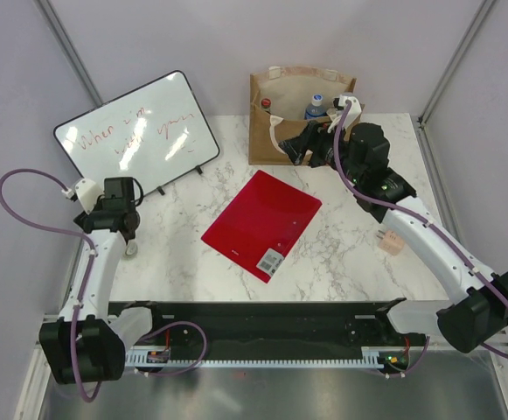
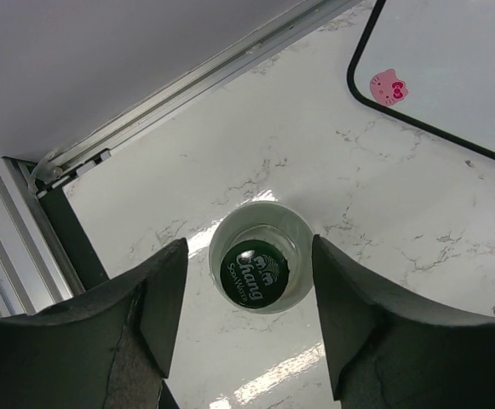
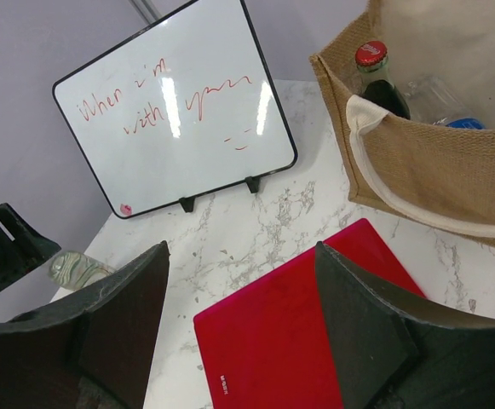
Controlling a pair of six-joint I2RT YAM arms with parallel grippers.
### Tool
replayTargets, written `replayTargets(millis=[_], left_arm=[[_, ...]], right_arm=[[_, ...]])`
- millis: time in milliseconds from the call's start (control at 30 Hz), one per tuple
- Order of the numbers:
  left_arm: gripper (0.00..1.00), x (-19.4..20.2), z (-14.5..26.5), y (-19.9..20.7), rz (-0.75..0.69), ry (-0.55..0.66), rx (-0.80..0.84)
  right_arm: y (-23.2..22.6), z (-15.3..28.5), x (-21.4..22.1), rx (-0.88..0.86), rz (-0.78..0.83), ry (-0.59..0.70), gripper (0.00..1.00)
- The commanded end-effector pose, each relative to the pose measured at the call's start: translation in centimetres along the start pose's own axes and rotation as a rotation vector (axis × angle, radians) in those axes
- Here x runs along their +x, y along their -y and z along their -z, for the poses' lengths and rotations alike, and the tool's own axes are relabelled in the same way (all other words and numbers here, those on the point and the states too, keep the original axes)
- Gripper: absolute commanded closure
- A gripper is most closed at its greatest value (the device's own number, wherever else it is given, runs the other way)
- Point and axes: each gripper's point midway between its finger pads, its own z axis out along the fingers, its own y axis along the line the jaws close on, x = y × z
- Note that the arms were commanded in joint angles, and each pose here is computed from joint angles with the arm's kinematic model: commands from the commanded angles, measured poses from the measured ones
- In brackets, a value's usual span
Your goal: Place the beverage into the canvas bag
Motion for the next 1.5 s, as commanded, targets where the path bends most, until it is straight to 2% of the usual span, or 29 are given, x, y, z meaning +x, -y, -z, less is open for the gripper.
replayTargets(millis=[0,100,200,300,333,400,433,533,733,900,967,1233,1467], left_arm=[[0.35,-0.9,-0.8,0.5,0.107,0.048,-0.032],[0.35,-0.8,-1.1,1.3,0.103,0.04,-0.007],[0.42,-0.5,-1.1,1.7,0.103,0.025,0.009],[0.59,-0.7,-0.8,1.8,0.101,0.026,0.032],[0.68,-0.9,-0.6,1.8,0.1,0.03,0.041],[0.76,-1.1,-0.3,2.2,0.085,0.029,0.074],[0.86,-1.4,0.0,2.3,0.087,0.032,0.09],[0.98,-1.6,0.8,3.1,0.081,0.034,0.158],[0.98,-2.2,2.5,4.9,0.071,0.032,0.303],[0.98,-2.5,5.7,8.0,0.04,0.045,0.53],[0.98,-2.1,7.3,9.6,-0.016,0.05,0.612],[0.98,-0.2,10.0,14.0,-0.186,0.045,0.713],[0.98,0.9,13.2,17.7,-0.324,0.081,0.9]], right_arm=[[-1.1,0.9,-1.7,-0.028,0.017,0.057,0.24],[-1.1,1.3,-1.8,-0.032,0.018,0.062,0.24],[-1.1,1.5,-1.9,-0.029,0.019,0.066,0.24],[-1.0,1.6,-1.7,-0.025,0.021,0.063,0.24],[-0.9,1.6,-1.6,-0.024,0.019,0.06,0.24],[-1.0,1.6,-1.3,-0.026,0.018,0.054,0.23],[-0.8,1.6,-1.3,-0.022,0.018,0.053,0.23],[-0.9,1.7,-1.2,-0.024,0.016,0.049,0.23],[-0.9,1.5,-1.1,-0.026,0.004,0.046,0.23],[-0.9,0.7,0.7,-0.051,-0.011,0.0,0.24],[-1.0,0.4,1.6,-0.059,-0.009,-0.024,0.24],[-1.2,-0.2,3.3,-0.05,-0.002,-0.058,0.23],[-1.9,-0.2,4.8,-0.066,0.023,-0.096,0.23]])
